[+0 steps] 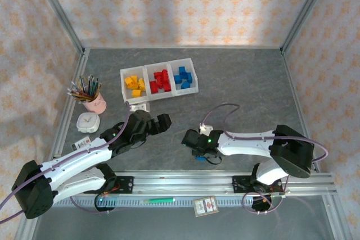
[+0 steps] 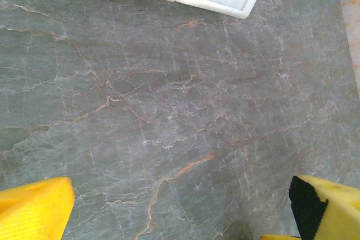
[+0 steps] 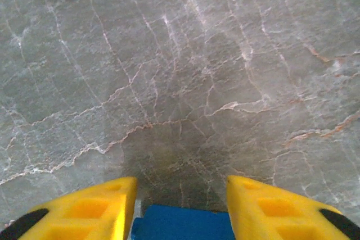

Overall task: Sort the legos into containers by color
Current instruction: Pick up the lego from the bottom-center of the table, then place the lego in the container.

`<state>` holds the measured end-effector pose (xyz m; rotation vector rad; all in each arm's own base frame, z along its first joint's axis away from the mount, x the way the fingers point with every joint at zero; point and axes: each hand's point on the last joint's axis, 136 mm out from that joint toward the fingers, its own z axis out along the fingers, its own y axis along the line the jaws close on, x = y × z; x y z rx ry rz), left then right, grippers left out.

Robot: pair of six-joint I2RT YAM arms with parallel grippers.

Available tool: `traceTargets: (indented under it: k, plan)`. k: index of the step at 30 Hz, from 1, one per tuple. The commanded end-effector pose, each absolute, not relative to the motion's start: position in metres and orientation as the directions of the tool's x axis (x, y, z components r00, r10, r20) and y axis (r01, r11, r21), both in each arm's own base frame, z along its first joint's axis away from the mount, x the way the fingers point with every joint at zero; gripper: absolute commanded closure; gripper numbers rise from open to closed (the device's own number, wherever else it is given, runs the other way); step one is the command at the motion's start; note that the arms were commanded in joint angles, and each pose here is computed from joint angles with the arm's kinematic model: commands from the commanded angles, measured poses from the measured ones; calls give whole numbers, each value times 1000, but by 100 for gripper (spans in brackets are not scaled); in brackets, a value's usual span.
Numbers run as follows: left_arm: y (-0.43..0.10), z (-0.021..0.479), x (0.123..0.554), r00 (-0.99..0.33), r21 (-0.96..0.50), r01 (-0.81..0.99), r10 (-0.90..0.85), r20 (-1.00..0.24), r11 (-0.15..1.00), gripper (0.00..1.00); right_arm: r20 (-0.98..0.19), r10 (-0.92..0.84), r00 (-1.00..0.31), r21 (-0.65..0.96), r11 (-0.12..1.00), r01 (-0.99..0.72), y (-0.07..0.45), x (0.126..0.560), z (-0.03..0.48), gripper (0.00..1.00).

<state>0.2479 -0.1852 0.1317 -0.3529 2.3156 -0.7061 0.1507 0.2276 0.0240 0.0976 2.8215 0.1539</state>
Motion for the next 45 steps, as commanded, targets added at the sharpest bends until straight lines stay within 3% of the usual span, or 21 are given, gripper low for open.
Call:
traceTargets:
  k: [1,7,18,27,33,37,45]
  plan:
    - [-180,127,250,-712,-556,-76,-435,-551,828,1,-390,76,-918,121,992,31,232,167,50,60]
    - [-174,143,260,-672,-545,-75,-446,-591,835,1,-463,59,-884,135,991,-5,239,200,87,62]
    - [-141,170,302,-570,-542,-125,-508,-646,831,1,-691,51,-721,152,985,-76,273,344,167,60]
    - [-106,189,328,-462,-532,-190,-553,-693,825,1,-748,25,-663,101,992,-77,293,444,166,59]
    - [-107,180,337,-470,-544,-195,-564,-679,816,1,-755,1,-655,56,996,-64,296,489,148,57]
    - [-106,177,341,-475,-540,-200,-563,-677,818,1,-763,-5,-646,41,998,-56,298,515,142,53]
    - [-88,188,345,-419,-517,-231,-564,-712,824,1,-806,14,-592,56,997,-52,290,513,187,19]
